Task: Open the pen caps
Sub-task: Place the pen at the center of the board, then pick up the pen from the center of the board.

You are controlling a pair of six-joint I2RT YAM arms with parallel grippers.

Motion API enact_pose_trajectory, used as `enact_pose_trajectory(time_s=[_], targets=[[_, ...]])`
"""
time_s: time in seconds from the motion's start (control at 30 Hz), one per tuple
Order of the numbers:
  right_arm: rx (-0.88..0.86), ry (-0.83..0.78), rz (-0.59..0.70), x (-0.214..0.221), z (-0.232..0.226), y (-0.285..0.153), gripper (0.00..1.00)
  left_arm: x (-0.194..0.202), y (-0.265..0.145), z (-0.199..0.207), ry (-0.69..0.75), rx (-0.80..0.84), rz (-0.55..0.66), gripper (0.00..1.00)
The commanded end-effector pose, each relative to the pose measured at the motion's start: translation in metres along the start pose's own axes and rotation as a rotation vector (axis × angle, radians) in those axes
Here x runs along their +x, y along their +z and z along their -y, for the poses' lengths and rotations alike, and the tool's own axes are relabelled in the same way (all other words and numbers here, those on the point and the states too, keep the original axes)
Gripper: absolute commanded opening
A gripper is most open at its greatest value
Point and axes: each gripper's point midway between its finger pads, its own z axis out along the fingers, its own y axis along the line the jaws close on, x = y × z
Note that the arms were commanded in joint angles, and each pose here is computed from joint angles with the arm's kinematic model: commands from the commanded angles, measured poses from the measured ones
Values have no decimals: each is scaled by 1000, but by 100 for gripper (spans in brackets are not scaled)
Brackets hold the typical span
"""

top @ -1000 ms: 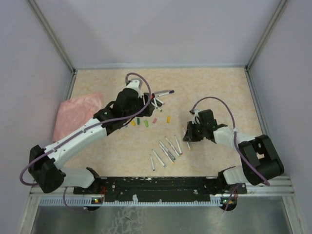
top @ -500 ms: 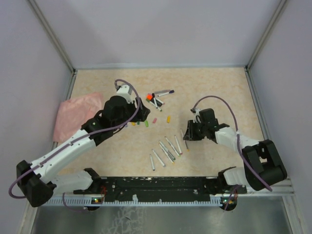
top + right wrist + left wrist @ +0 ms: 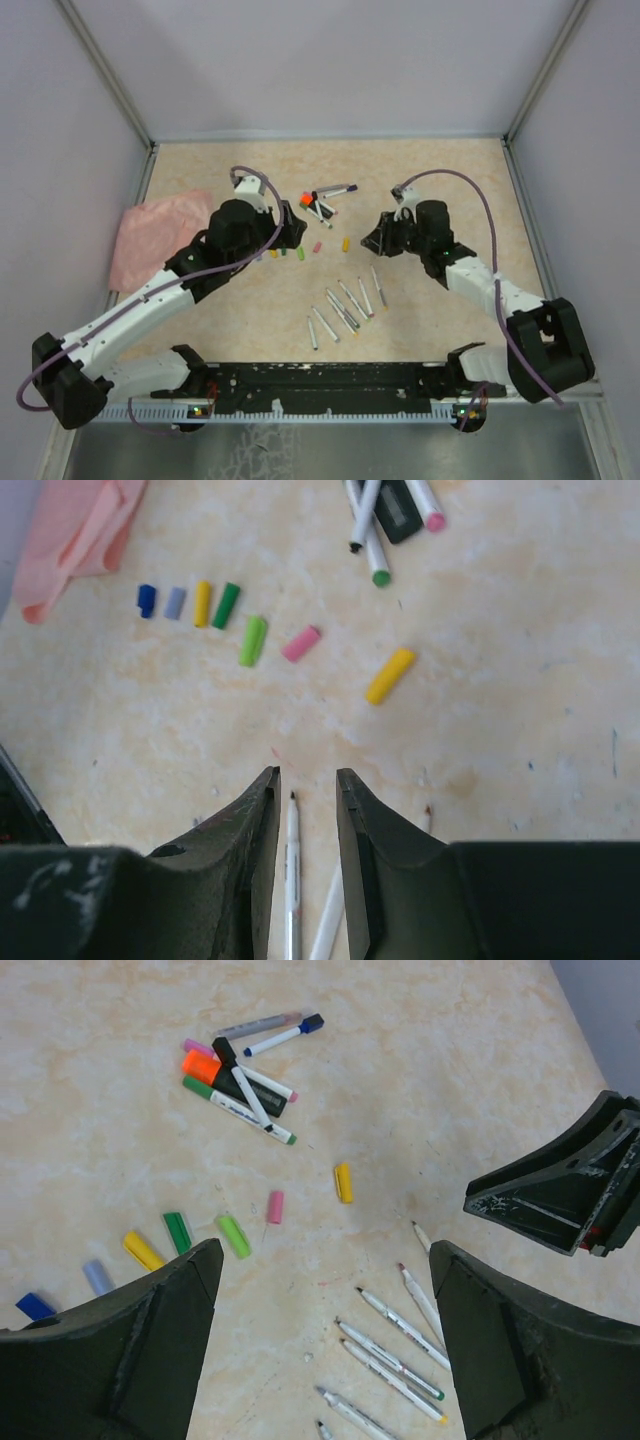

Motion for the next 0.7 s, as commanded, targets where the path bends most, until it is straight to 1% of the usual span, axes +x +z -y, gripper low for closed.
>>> enact_pose_trajectory(time_s=[0.0,0.07,0.2,0.27,0.3,0.4,0.53,0.67], targets=[[-203,-88,175,-58,-34,21,29,-19,8,-7,35,-25,52,89],[-228,-44,133,-61,-34,39,31,-20,10,-13,39,-38,36,89],[-226,62,4,-66,-28,81,33,-19,8,-30,35,-75,13,89],[-216,84,-29,-69,-27,101,33,-21,8,-42,22,-89,8,89],[-218,81,-19,-80,-32,108,33,-22,8,-49,5,-95,2,89],[-176,85,-33,-89,-33,131,33,-20,7,-67,-36,-105,-30,89],[-105,88,-96,-87,-27,164,33,-8,2,-85,-76,-144,-57,89],[-36,58,-132,-85,-24,187,32,-6,1,-92,-90,-146,-50,89]])
